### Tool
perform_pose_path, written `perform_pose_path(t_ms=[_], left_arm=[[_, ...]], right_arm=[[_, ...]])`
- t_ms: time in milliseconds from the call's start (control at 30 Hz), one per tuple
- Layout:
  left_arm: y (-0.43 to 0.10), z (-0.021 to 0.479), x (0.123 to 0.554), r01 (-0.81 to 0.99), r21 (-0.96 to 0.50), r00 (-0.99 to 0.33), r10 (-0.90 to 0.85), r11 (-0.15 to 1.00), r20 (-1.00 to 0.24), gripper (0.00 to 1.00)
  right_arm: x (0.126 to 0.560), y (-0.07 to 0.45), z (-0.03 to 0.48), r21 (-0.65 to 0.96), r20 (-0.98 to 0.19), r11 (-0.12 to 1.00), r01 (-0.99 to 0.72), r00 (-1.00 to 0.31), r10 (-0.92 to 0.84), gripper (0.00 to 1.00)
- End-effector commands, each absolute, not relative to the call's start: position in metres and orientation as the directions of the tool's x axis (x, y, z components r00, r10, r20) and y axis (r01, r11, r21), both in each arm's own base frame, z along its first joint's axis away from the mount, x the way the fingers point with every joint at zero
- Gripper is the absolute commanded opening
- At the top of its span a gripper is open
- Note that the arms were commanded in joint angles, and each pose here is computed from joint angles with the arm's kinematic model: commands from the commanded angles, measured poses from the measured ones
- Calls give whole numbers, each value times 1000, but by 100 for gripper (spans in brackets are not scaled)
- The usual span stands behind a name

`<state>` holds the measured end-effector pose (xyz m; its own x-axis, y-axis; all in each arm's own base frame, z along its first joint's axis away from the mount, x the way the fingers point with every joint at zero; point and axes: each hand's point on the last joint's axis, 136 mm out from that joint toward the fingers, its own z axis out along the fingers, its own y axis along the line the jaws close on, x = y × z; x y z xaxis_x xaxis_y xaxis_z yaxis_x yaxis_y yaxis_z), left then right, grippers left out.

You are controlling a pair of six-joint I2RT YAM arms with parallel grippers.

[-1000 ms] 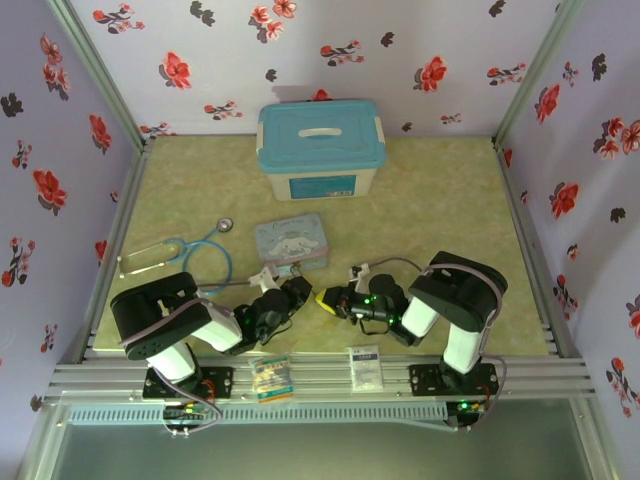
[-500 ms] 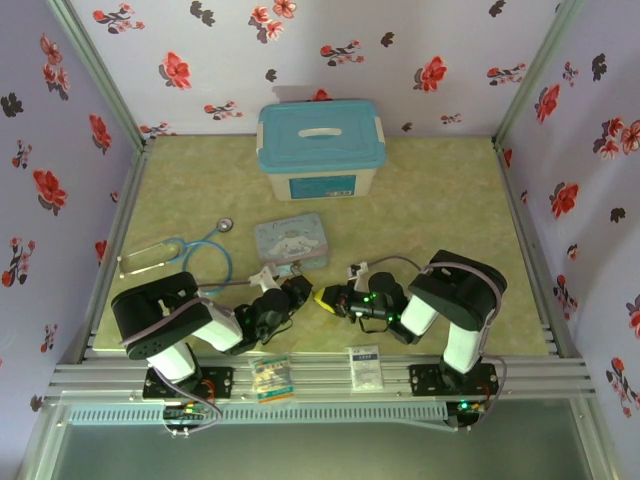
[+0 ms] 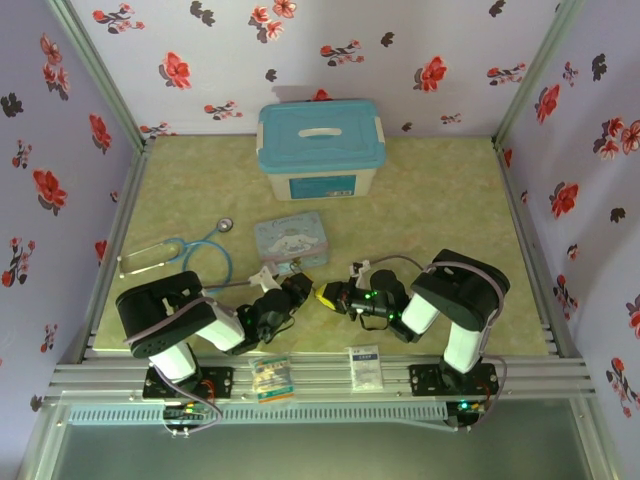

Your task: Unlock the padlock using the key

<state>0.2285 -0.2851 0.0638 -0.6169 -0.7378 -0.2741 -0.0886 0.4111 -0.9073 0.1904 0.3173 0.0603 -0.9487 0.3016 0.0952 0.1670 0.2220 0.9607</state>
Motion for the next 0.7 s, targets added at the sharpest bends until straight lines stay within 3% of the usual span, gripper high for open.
perform_pose_path(t_ms=[0,167,667], left_arm=[[-312,92,219,-23,-952,-662,-718,304,-214,0],[-313,91,219,-21,-950,-664,-714,312,-220,0],[-325,101,221,-20,-963,-672,-717,269,-186,0]], right_arm=[[219,321,84,977,97,135,162,-915,392,0],[216,327,104,990,37,113,84,-929,369,0],[218,319,88,983,-8,169,67,-914,407,0]])
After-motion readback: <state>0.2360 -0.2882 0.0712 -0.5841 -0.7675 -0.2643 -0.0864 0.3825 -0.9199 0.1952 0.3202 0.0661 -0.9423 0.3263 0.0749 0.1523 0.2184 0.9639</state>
